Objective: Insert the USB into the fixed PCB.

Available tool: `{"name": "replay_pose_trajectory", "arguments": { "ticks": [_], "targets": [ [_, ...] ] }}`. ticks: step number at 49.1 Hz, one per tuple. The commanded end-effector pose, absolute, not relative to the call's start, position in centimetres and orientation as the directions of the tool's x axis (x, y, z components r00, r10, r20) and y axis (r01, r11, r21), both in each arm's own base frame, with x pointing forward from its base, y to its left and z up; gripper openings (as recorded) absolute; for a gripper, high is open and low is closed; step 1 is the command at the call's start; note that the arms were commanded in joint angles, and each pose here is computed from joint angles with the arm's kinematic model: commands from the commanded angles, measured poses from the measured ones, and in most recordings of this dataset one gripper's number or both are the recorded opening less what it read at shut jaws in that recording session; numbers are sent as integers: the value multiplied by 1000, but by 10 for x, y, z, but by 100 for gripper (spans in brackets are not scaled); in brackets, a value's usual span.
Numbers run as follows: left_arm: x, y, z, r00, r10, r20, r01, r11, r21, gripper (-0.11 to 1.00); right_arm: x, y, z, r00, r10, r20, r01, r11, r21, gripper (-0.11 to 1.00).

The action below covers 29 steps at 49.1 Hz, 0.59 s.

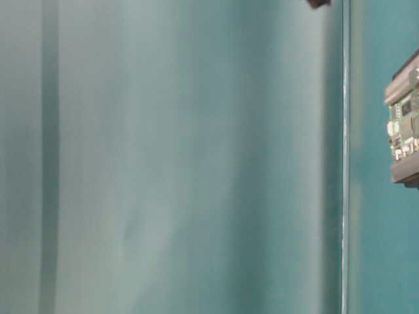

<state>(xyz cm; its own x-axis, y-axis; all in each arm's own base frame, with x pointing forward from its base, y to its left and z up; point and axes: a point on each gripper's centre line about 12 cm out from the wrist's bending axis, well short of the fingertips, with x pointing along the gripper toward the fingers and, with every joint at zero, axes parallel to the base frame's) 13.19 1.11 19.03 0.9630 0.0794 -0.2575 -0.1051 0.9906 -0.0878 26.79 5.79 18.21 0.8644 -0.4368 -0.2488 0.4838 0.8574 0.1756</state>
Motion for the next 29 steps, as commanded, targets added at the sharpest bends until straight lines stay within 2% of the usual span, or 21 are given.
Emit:
{"name": "replay_pose_trajectory", "arguments": {
  "ticks": [1,11,23,29],
  "targets": [
    [133,11,197,967,78,-244,-102,991,-89,53,263,52,189,886,-392,-248,443,873,203,70],
    [133,11,197,967,78,-244,-102,991,-89,53,244,29,195,915,-315,-254,372,900,226,70],
    [133,11,197,967,78,-244,-102,991,-89,53,214,-4,203,930,-297,-218,349,899,265,70],
    [133,11,197,967,79,-244,-104,991,-89,53,195,-11,203,945,-255,-203,305,911,278,70]
  ]
}}
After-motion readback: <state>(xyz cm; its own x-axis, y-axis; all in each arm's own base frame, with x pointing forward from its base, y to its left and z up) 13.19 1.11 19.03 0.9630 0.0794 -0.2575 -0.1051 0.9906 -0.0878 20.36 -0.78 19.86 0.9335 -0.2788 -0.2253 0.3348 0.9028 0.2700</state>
